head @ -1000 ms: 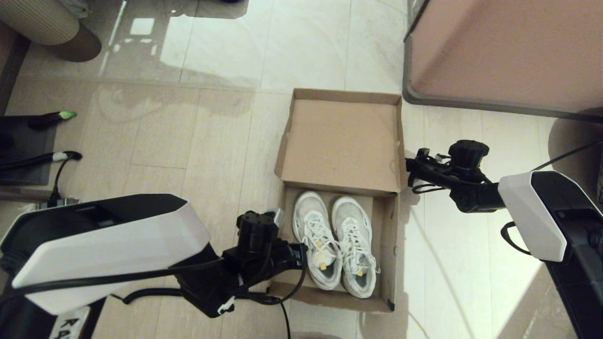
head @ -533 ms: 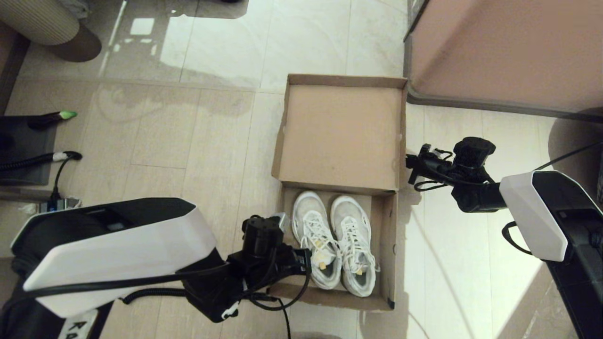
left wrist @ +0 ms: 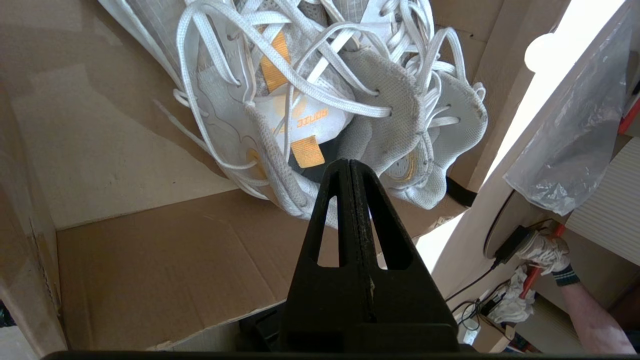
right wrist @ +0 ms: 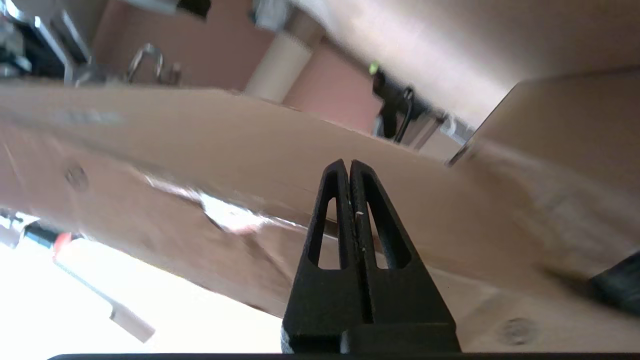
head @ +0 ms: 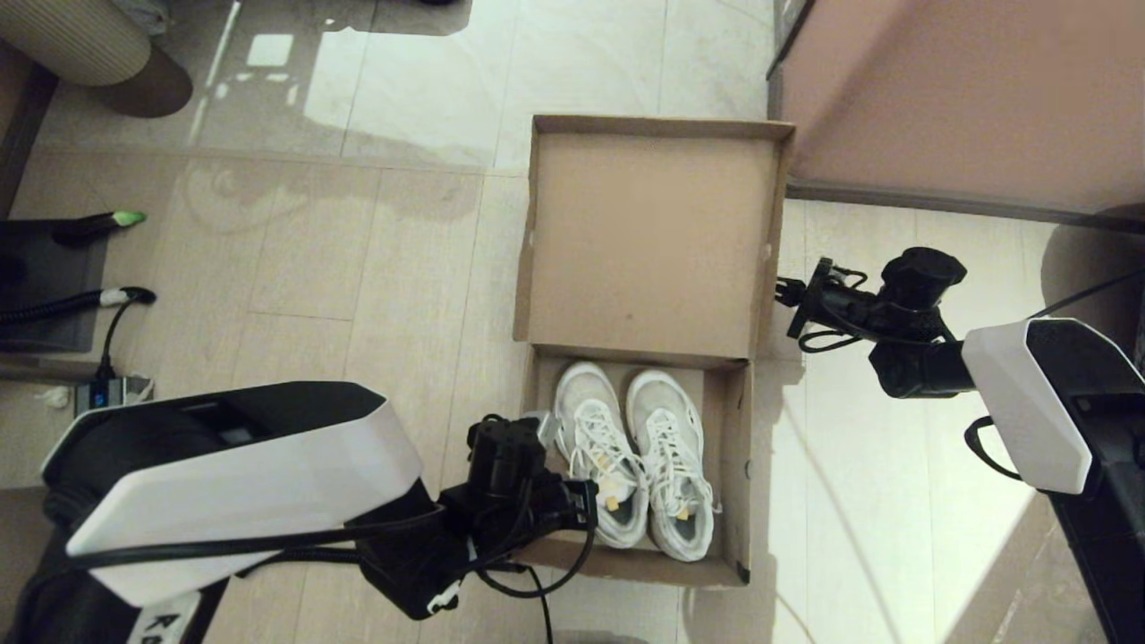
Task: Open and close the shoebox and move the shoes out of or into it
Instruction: Close the shoe box
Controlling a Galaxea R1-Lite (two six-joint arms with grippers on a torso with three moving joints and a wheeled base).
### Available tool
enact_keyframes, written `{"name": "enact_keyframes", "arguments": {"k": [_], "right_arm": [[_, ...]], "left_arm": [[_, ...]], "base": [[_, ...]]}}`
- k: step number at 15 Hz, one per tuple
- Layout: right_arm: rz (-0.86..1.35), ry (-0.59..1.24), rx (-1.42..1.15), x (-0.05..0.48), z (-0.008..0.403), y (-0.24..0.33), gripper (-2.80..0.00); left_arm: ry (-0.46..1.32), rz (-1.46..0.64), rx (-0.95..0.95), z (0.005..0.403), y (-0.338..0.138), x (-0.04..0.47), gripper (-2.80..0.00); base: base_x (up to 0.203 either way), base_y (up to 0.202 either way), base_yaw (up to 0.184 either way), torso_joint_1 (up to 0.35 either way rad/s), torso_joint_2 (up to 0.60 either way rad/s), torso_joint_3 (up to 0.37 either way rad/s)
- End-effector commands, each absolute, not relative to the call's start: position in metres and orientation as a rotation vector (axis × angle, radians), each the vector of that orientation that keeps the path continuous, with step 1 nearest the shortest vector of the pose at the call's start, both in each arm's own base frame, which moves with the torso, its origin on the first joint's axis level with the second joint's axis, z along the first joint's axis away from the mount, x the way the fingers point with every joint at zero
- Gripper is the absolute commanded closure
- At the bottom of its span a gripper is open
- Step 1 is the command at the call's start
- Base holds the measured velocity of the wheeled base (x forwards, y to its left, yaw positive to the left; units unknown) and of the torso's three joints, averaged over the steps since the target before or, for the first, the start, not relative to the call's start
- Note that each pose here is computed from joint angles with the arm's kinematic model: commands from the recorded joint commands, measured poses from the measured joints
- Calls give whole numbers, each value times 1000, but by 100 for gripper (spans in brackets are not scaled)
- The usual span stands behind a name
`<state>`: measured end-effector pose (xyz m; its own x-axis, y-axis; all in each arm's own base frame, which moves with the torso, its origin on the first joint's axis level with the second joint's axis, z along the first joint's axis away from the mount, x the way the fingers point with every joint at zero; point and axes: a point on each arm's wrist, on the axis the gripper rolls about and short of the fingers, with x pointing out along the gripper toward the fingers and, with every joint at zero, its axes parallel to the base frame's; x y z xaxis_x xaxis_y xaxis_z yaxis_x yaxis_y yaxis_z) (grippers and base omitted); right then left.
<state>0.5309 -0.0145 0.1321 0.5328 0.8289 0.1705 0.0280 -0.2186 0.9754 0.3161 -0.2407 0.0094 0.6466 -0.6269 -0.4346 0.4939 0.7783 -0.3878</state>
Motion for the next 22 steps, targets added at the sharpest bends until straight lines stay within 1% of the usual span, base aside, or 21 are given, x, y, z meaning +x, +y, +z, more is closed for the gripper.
{"name": "enact_keyframes", "arguments": {"k": [1, 8, 10, 12, 16, 22], "right_arm": [[929, 768, 1612, 527, 142, -14, 0], [991, 819, 1574, 521, 156, -13, 0], [1019, 824, 1589, 517, 165, -15, 0], [1058, 868, 1556, 511, 174, -16, 0], [1078, 869, 1535, 505, 190, -15, 0], [1101, 927, 1496, 496, 210, -16, 0]], "left_arm": [[583, -646, -246, 9, -241, 316, 0], [596, -666, -239, 5, -248, 310, 0], [597, -666, -238, 5, -248, 310, 0], [596, -666, -237, 5, -248, 310, 0], [591, -669, -237, 7, -249, 309, 0], [583, -676, -238, 13, -245, 301, 0]], "base": [[0, 0, 0, 0, 0, 0], [0, 0, 0, 0, 0, 0], [0, 0, 0, 0, 0, 0], [0, 0, 0, 0, 0, 0], [0, 0, 0, 0, 0, 0], [0, 0, 0, 0, 0, 0]]}}
